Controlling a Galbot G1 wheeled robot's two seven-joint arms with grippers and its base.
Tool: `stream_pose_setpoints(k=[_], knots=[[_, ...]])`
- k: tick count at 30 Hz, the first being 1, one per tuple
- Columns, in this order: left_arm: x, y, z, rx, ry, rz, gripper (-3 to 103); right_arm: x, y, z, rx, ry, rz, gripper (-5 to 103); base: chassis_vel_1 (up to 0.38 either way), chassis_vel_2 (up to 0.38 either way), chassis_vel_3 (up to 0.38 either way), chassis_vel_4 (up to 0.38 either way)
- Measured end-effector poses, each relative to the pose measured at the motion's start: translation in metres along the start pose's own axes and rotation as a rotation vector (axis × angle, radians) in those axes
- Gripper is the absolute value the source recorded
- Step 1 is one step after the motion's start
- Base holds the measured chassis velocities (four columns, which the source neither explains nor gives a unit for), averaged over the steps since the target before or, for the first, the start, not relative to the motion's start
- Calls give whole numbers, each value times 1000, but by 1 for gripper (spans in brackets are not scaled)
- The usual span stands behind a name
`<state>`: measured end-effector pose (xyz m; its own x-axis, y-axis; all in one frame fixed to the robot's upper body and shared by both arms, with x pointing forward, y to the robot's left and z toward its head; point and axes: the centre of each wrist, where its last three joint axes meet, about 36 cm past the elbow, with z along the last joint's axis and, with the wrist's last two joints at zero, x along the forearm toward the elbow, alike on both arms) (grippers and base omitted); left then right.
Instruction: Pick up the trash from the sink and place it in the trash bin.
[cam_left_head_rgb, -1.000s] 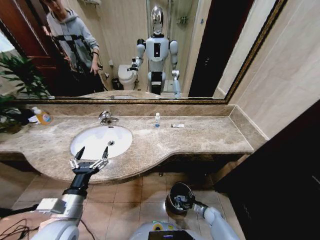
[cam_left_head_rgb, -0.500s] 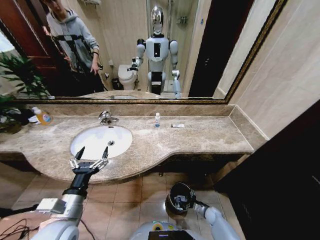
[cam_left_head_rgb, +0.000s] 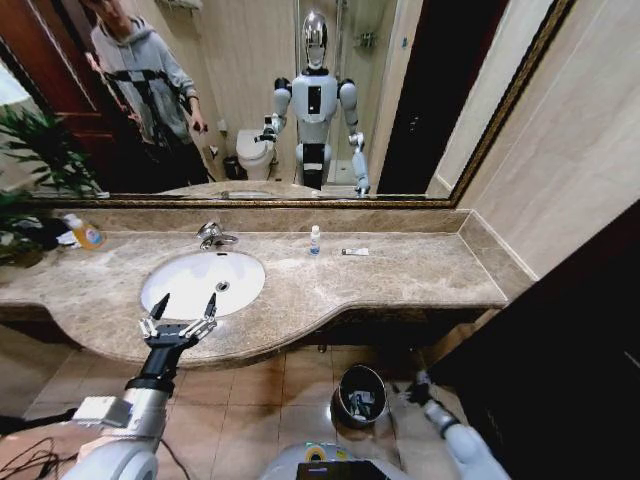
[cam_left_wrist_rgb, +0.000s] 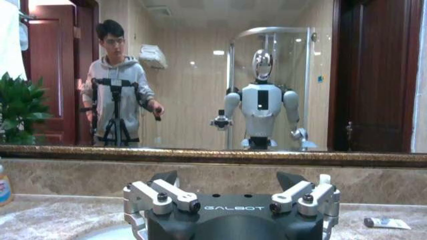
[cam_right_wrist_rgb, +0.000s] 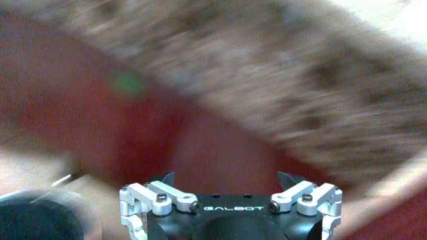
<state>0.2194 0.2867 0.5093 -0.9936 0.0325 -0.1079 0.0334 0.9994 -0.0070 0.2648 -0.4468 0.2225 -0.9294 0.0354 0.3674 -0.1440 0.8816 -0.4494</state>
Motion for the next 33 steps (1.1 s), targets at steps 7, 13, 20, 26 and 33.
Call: stream_pose_setpoints(k=[7,13,20,26,33], knots=[[0,0,0,0,0,0,100,34,-90,-55,-18,-106,245,100,0,0,0,0],[0,0,0,0,0,0,100,68,-120,-93,-17,-183,296,100,0,0,0,0],[0,0,0,0,0,0,100,92,-81,-151,-110,-297,226,100,0,0,0,0],[0,0,0,0,0,0,100,82,-49,-201,-190,-381,109,100,0,0,0,0],[0,0,0,0,0,0,100,32,-28,-256,-188,-482,-62,100,0,0,0,0]])
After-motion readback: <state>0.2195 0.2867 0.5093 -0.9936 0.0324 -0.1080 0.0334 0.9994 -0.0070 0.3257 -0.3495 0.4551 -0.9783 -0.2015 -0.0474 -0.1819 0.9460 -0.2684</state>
